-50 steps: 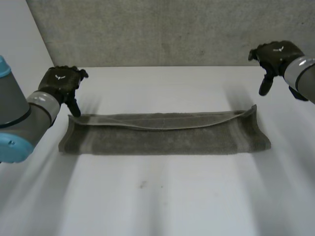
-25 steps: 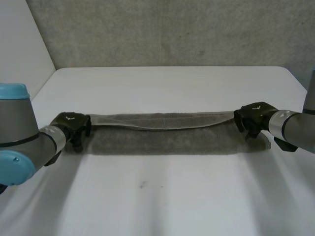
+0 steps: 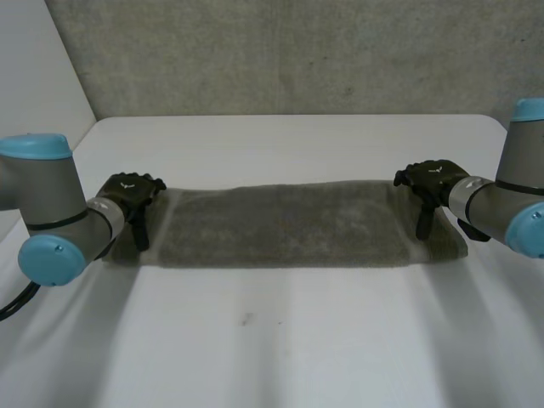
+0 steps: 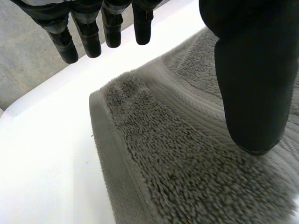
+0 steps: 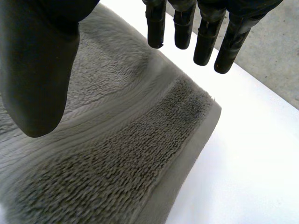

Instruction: Fold the towel.

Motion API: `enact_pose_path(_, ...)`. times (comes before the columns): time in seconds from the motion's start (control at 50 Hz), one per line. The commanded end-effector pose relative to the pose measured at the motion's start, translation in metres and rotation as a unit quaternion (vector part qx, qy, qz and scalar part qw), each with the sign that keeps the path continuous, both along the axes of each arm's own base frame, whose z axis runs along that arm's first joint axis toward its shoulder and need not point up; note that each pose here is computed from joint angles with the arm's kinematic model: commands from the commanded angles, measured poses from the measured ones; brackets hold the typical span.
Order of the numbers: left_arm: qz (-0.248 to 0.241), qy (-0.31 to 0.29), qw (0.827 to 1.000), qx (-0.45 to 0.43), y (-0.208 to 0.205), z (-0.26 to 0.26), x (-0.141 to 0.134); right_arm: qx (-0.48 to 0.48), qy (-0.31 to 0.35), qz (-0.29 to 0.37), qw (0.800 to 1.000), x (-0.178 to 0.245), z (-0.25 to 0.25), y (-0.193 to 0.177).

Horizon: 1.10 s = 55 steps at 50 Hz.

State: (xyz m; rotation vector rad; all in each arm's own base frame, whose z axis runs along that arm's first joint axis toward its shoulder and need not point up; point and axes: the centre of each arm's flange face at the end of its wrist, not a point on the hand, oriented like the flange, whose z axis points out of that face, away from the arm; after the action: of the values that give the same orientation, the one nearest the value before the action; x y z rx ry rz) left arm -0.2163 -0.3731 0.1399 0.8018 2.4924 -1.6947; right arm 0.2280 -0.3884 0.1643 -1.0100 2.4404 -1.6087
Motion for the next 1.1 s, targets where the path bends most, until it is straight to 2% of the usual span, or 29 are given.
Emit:
enact_pose_path(0.02, -0.003, -0.003, 1.000, 0.016, 0.017, 0.000, 0.003, -0.009, 0.001, -0.002, 1.000, -0.011, 0.003, 0.020)
enact_pose_path(0.3, -0.002, -0.003, 1.000, 0.018, 0.032, 0.007, 0.006, -0.021, 0.056, 0.001, 0.998, -0.037, -0.031, 0.037)
enact_pose_path(0.6, -0.001, 0.001, 1.000, 0.008, 0.035, 0.018, 0.007, -0.047, 0.063, -0.017, 0.997, -0.045, -0.042, 0.020)
enact_pose_path(0.7, -0.002, 0.002, 1.000, 0.007, 0.039, 0.021, 0.008, -0.085, 0.079, -0.097, 0.988, -0.086, -0.014, 0.002)
enact_pose_path(0.76, -0.003, 0.003, 1.000, 0.005, 0.042, 0.024, 0.008, -0.086, 0.085, -0.115, 0.986, -0.100, -0.011, -0.002)
enact_pose_path(0.8, -0.003, 0.003, 1.000, 0.004, 0.044, 0.027, 0.009, -0.093, 0.109, -0.149, 0.978, -0.135, -0.004, -0.013)
enact_pose_path(0.82, -0.003, 0.003, 1.000, 0.004, 0.044, 0.027, 0.009, -0.093, 0.109, -0.149, 0.978, -0.135, -0.004, -0.013)
enact_pose_path(0.86, -0.003, 0.004, 1.000, 0.003, 0.046, 0.029, 0.009, -0.106, 0.154, -0.158, 0.969, -0.157, 0.005, -0.019)
enact_pose_path(0.98, -0.003, 0.006, 1.000, -0.007, 0.050, 0.038, 0.010, -0.143, 0.161, -0.144, 0.966, -0.147, 0.025, -0.026)
enact_pose_path(1.02, -0.002, 0.009, 1.000, -0.016, 0.051, 0.044, 0.010, -0.183, 0.119, -0.102, 0.971, -0.098, 0.049, -0.021)
enact_pose_path(1.04, -0.002, 0.009, 1.000, -0.016, 0.051, 0.044, 0.010, -0.183, 0.118, -0.102, 0.971, -0.097, 0.050, -0.021)
enact_pose_path(1.06, -0.002, 0.012, 1.000, -0.018, 0.051, 0.047, 0.009, -0.199, 0.092, -0.066, 0.973, -0.062, 0.059, -0.012)
enact_pose_path(1.08, -0.001, 0.012, 1.000, -0.018, 0.051, 0.047, 0.009, -0.199, 0.092, -0.066, 0.973, -0.062, 0.060, -0.012)
enact_pose_path(1.1, -0.002, 0.018, 1.000, -0.021, 0.052, 0.050, 0.008, -0.212, 0.069, -0.026, 0.974, -0.027, 0.066, 0.000)
